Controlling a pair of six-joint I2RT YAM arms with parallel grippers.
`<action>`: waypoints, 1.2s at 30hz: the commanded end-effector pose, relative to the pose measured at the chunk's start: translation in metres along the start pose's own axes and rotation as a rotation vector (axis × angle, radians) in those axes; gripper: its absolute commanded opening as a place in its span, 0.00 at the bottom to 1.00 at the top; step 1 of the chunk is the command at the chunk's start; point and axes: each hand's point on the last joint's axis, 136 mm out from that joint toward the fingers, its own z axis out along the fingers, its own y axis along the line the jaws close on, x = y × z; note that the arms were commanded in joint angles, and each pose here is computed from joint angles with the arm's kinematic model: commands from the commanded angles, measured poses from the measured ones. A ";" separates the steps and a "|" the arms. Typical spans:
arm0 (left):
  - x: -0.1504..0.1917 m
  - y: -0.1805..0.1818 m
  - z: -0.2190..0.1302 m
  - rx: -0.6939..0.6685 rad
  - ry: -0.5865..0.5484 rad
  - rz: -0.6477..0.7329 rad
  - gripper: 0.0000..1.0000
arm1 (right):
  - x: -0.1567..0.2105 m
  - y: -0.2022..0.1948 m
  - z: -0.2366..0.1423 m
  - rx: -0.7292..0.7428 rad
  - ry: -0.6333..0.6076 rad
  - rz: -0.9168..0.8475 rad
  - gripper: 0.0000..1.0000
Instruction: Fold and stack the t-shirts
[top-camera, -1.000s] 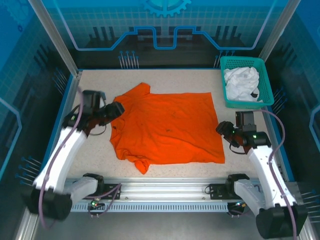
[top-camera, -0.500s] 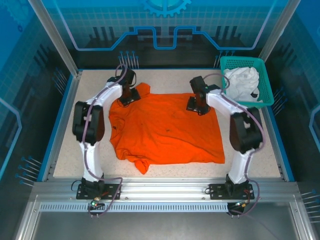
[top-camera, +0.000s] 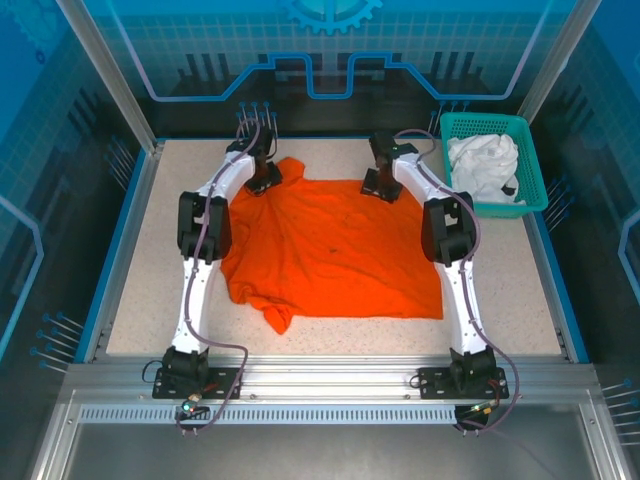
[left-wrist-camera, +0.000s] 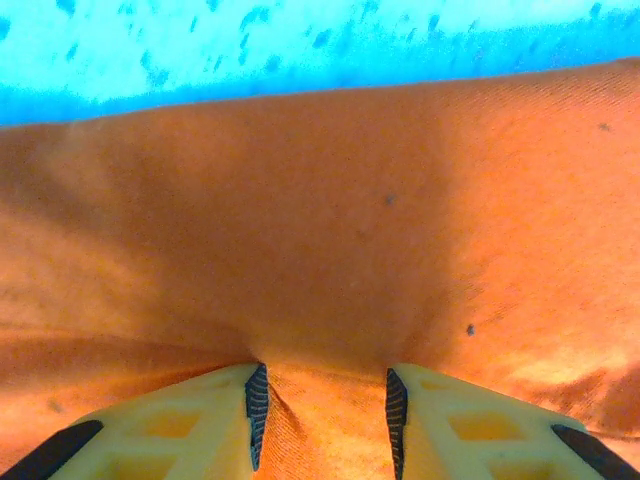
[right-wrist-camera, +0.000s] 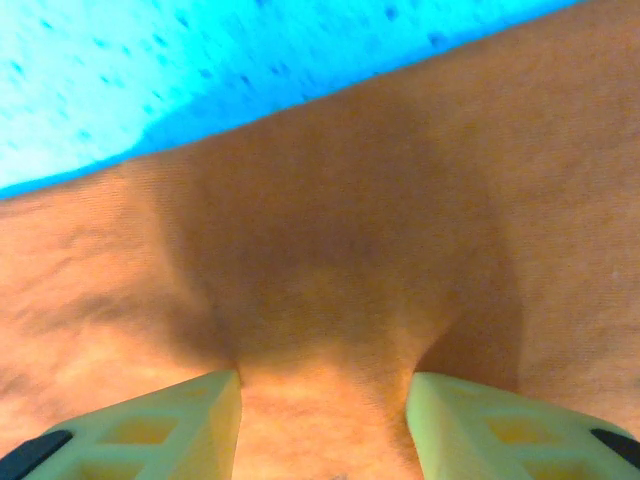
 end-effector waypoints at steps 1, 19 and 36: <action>-0.006 0.019 0.023 -0.053 0.039 0.016 0.39 | 0.014 -0.022 0.032 0.020 0.124 0.110 0.50; -0.081 -0.042 -0.193 0.331 -0.250 -0.027 0.83 | -0.048 0.063 -0.148 -0.307 -0.184 -0.094 0.72; 0.266 0.074 -0.232 0.198 -0.022 -0.063 0.71 | 0.235 -0.137 -0.165 -0.138 -0.070 0.110 0.70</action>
